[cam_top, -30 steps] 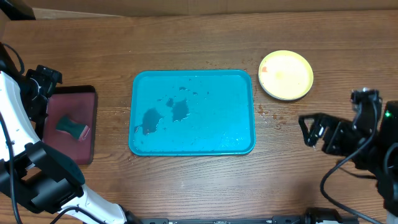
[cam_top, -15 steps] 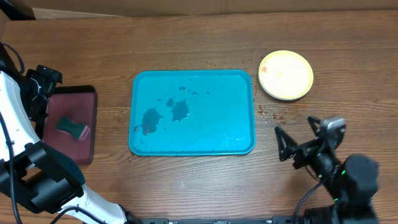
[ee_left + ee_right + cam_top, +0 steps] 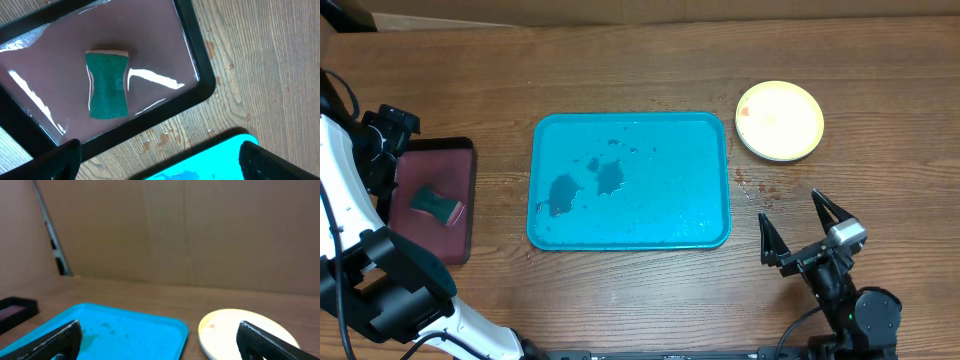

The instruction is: Clean dirty plates on tray and stack at the side

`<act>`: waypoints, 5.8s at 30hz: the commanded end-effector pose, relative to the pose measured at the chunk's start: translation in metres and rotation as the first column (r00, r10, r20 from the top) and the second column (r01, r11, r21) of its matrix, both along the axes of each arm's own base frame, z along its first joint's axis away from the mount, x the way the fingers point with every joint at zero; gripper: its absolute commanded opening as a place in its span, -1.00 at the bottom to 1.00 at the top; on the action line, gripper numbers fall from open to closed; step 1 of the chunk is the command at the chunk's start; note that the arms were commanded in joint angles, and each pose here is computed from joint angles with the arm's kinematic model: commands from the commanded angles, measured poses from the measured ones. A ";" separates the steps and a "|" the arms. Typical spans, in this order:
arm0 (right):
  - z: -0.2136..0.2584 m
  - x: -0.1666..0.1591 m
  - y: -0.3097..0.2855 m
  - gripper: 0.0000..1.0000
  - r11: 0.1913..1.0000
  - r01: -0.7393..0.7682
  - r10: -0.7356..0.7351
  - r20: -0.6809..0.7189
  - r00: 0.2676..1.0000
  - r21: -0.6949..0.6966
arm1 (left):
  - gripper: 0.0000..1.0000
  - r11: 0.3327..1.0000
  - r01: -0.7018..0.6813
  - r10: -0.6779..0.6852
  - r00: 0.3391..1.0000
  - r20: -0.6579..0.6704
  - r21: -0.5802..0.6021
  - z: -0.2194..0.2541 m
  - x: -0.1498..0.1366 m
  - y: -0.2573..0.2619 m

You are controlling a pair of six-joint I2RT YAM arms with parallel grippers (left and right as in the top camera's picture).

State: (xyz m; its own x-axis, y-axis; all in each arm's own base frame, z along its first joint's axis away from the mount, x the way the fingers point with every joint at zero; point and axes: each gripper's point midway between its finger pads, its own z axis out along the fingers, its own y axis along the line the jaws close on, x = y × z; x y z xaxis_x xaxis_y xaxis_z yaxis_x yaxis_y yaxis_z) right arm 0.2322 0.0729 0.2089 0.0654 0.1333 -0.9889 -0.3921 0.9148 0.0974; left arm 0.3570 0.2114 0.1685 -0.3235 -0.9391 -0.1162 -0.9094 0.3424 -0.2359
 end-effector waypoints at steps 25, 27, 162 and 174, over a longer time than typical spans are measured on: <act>-0.038 0.013 -0.049 1.00 0.964 0.266 -0.267 -0.131 0.955 -0.028 | 1.00 1.000 0.006 -0.007 1.000 0.022 0.015 0.009 0.002 0.000; -0.038 0.013 -0.049 1.00 0.964 0.266 -0.267 -0.132 0.955 -0.028 | 0.99 1.000 0.007 -0.007 1.000 0.022 0.015 0.009 0.002 0.000; -0.038 0.013 -0.049 1.00 0.964 0.266 -0.267 -0.132 0.955 -0.028 | 1.00 0.399 0.079 -0.874 0.335 0.353 0.913 -0.012 -0.111 -0.201; -0.038 0.013 -0.049 1.00 0.964 0.266 -0.267 -0.132 0.955 -0.028 | 0.99 0.399 0.079 -0.874 0.335 0.353 0.913 -0.012 -0.111 -0.201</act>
